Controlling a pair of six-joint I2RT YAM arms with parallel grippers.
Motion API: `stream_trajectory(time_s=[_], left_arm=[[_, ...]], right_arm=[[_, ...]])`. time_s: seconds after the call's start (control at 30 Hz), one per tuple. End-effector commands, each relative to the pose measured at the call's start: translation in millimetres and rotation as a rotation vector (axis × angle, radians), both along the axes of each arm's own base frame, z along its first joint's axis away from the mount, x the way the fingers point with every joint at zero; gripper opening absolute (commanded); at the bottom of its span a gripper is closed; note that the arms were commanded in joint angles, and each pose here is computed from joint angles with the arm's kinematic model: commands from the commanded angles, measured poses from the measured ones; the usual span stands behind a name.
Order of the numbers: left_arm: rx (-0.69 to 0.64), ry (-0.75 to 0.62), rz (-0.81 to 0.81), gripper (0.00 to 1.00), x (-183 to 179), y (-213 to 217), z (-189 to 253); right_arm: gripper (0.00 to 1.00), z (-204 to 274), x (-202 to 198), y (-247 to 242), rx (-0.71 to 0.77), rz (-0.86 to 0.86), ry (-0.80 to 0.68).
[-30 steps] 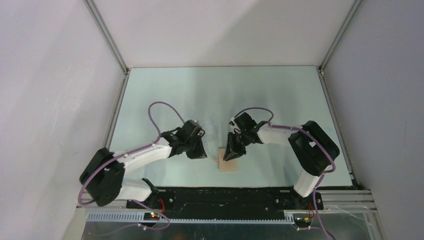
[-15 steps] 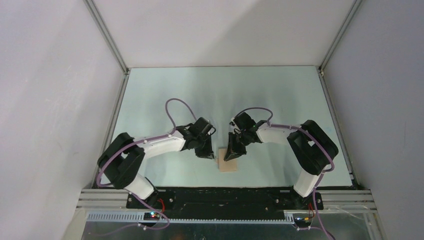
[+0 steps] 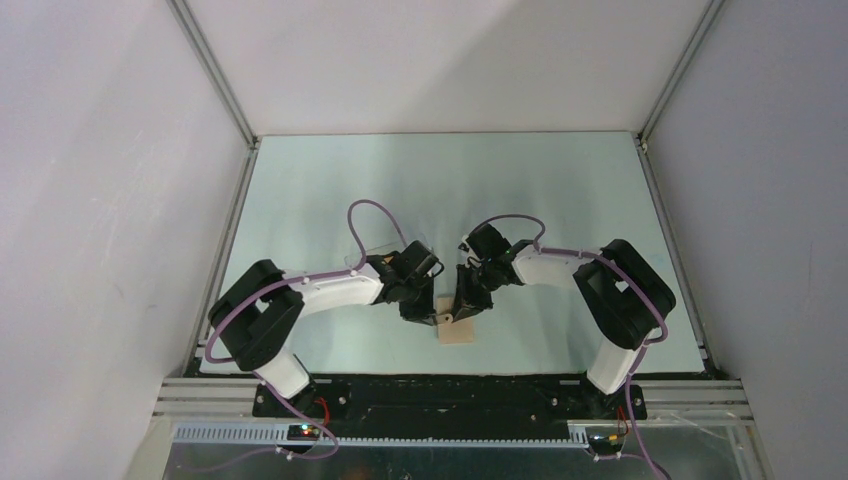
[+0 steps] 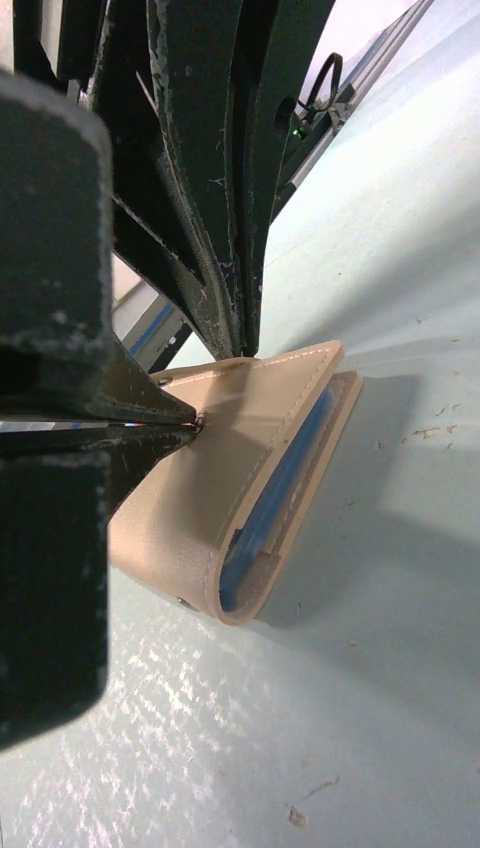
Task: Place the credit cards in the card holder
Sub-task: Close the card holder at the center of the board.
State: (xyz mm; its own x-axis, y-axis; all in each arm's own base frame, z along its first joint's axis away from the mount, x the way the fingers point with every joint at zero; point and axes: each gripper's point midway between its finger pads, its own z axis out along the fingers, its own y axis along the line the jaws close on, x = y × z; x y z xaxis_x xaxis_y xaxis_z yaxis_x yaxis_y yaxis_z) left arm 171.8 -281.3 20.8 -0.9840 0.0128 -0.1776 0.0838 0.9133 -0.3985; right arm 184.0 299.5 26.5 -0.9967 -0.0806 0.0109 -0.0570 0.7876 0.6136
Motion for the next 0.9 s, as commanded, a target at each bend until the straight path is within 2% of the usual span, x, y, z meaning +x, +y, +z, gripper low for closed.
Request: stream_trajectory(time_s=[0.0,0.87], left_arm=[[-0.078,-0.047,0.002,0.10,11.0,-21.5,18.9],[-0.227,-0.039,0.027,0.09,5.9,-37.8,55.2]], right_arm=[[0.00,-24.8,-12.8,-17.2,-0.122,0.010,0.029],[0.03,-19.3,-11.4,-13.1,-0.108,0.009,0.031]])
